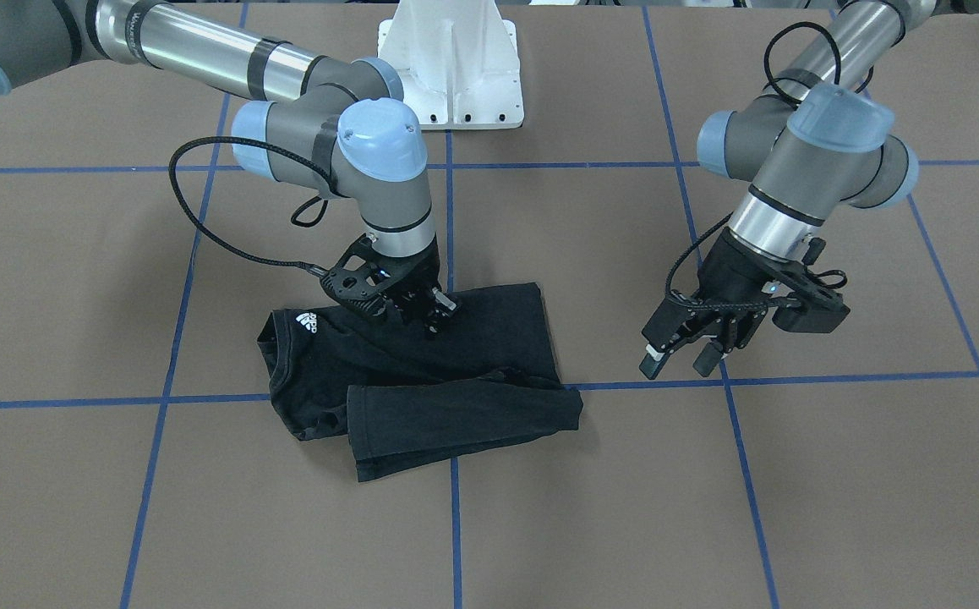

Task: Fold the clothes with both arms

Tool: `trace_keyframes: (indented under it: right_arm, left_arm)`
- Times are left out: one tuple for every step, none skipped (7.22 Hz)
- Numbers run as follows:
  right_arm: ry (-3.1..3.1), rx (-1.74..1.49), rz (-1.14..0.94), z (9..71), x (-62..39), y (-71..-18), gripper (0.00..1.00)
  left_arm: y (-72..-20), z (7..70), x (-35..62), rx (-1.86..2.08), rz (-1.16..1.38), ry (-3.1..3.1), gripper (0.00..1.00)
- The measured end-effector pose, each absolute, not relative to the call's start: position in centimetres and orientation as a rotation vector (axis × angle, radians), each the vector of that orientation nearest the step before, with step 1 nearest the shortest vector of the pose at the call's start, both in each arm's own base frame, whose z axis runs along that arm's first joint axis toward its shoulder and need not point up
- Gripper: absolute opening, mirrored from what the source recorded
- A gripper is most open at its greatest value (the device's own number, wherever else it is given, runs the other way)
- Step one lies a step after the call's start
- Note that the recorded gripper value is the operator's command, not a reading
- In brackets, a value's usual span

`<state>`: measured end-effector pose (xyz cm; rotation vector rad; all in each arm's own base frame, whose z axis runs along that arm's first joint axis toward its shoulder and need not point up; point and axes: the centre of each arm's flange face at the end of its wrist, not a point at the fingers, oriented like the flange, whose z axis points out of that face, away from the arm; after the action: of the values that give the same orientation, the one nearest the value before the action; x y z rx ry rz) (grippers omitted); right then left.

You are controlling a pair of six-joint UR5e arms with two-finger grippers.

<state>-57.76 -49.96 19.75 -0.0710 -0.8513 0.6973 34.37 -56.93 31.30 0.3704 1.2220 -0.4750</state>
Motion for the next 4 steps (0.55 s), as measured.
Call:
trace_keyframes:
  right_arm:
    - [-0.838,-0.036,0.644,20.0,-58.5,-49.8,0.0]
    - [-0.817,-0.008,0.611,20.3,-59.2,-50.7,0.0]
    - [-0.795,0.01,0.604,20.0,-59.7,-52.6,0.0]
    - [-0.772,0.023,0.606,19.1,-60.1,-55.3,0.0]
  left_arm:
    - [-56.7,31.5,34.0,0.369,-0.472,1.222,1.0]
    - [-56.5,31.6,33.8,0.368,-0.473,1.223,1.0]
    - [-56.3,31.9,33.6,0.366,-0.475,1.222,1.0]
    - [-56.1,32.1,33.4,0.365,-0.476,1.219,1.0]
